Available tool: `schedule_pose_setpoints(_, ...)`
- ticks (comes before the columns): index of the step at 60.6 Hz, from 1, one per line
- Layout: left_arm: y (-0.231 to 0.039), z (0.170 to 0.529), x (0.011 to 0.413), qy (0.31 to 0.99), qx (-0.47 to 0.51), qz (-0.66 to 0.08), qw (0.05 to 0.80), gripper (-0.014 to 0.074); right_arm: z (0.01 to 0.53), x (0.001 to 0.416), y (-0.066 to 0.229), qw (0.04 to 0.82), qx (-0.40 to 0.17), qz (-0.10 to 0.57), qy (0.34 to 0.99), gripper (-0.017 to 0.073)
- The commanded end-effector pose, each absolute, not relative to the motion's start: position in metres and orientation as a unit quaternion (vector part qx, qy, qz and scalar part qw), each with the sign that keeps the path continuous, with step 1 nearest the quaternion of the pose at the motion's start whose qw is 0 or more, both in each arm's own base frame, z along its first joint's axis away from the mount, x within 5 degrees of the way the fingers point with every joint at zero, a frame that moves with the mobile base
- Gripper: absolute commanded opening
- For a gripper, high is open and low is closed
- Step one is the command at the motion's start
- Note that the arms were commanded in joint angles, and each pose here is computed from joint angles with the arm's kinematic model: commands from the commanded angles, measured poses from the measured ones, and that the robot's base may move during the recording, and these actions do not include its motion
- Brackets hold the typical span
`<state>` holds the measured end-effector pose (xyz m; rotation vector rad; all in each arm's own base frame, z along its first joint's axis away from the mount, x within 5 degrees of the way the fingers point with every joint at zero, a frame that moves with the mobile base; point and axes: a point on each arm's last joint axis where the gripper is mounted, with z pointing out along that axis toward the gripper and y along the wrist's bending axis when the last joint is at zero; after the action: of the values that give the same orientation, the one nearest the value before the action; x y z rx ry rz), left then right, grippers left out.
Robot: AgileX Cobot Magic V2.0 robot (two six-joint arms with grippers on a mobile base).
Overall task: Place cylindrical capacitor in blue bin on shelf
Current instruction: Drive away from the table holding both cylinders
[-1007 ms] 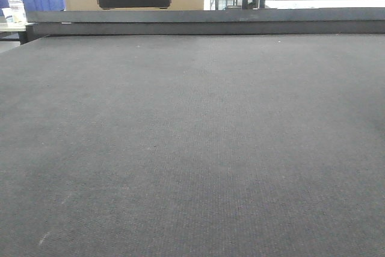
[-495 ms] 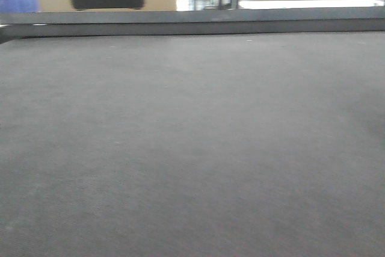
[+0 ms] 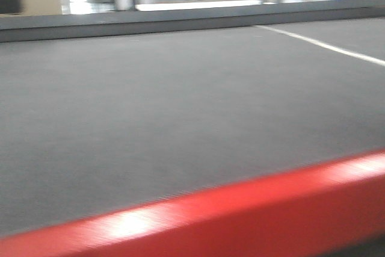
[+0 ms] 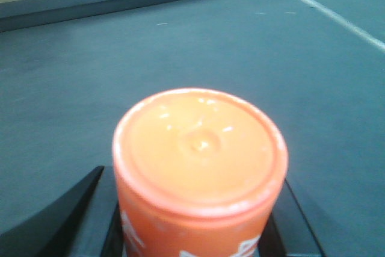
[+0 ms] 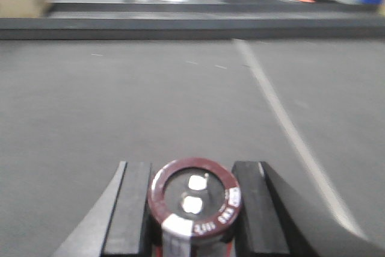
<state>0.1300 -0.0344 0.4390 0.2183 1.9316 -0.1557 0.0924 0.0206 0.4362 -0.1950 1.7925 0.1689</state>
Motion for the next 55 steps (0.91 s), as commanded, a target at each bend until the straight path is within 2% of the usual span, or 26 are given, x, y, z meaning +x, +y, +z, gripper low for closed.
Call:
schedule_pose_setpoints(1, -0.0353, 0.4433, 0.1285, 0.811, 0.095, -0.072, 0.573, -0.0111, 0.4406, 0.0910, 0.0202, 0.629, -0.085, 0.071, 0.769, -0.0162)
schedule_pose_setpoints(55, -0.0353, 0.4433, 0.1285, 0.811, 0.095, -0.072, 0.573, -0.0111, 0.4406, 0.0910, 0.0202, 0.629, -0.085, 0.071, 0.769, -0.0162)
